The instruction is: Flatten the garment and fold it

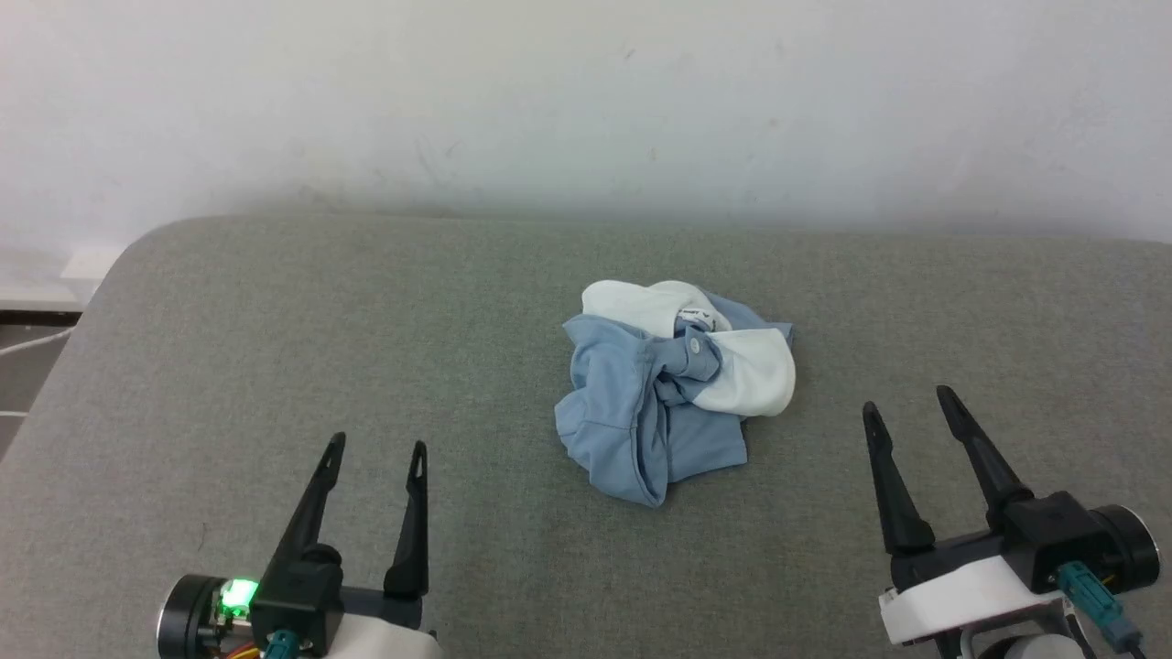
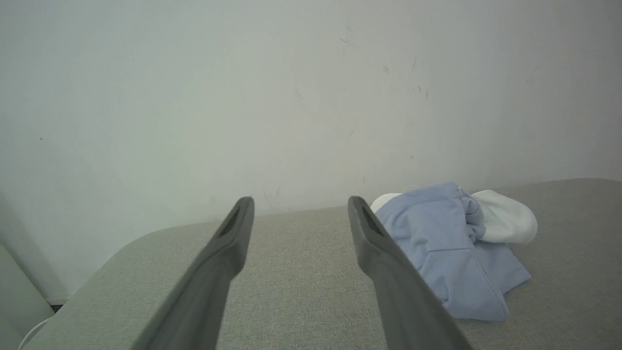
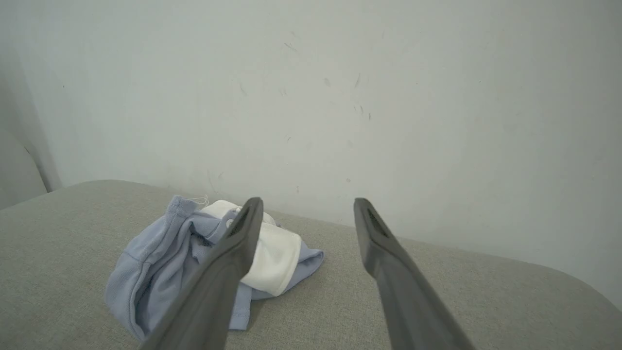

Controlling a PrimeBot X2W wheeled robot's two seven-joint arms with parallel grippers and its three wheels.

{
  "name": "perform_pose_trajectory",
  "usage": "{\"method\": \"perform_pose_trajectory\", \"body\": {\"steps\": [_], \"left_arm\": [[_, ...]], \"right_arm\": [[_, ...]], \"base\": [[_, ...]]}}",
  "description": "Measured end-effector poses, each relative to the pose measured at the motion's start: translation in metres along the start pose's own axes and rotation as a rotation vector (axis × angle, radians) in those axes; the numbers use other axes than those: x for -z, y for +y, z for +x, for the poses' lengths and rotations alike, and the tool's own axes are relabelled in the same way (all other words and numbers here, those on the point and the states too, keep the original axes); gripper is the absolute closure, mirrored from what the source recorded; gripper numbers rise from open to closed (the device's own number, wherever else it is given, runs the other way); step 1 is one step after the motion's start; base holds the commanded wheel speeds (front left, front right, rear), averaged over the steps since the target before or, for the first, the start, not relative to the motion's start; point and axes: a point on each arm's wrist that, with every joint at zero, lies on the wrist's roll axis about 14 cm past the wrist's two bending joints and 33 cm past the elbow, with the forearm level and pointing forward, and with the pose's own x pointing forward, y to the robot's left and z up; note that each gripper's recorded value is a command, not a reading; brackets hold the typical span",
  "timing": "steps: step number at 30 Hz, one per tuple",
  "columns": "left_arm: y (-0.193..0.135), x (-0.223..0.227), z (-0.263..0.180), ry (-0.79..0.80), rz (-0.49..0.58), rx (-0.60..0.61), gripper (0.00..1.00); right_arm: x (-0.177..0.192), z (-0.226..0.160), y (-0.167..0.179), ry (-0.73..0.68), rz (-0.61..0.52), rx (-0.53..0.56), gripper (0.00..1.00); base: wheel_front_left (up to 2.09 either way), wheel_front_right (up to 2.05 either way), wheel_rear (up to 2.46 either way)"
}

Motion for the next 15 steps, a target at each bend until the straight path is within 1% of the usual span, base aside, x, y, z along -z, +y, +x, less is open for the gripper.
{"method": "perform_pose_trajectory", "body": {"steps": [4, 7, 11, 15], "left_arm": [[-0.002, 0.007, 0.000, 0.022, -0.015, 0.005, 0.00], [-0.002, 0.011, -0.001, 0.038, -0.027, 0.007, 0.00], [-0.001, 0.014, -0.001, 0.047, -0.040, -0.008, 0.00], [0.005, 0.017, 0.002, 0.056, -0.047, -0.033, 0.00]], "right_arm": [[0.009, 0.002, 0.002, 0.025, 0.006, -0.007, 0.00], [0.029, 0.002, 0.012, 0.086, 0.014, -0.038, 0.00], [0.071, 0.004, 0.021, 0.286, 0.042, -0.090, 0.00], [0.106, 0.017, 0.019, 0.530, 0.015, -0.169, 0.00]], "base": [[0.00, 0.00, 0.00], [0.00, 0.00, 0.00], [0.00, 0.00, 0.00], [0.00, 0.00, 0.00]]}}
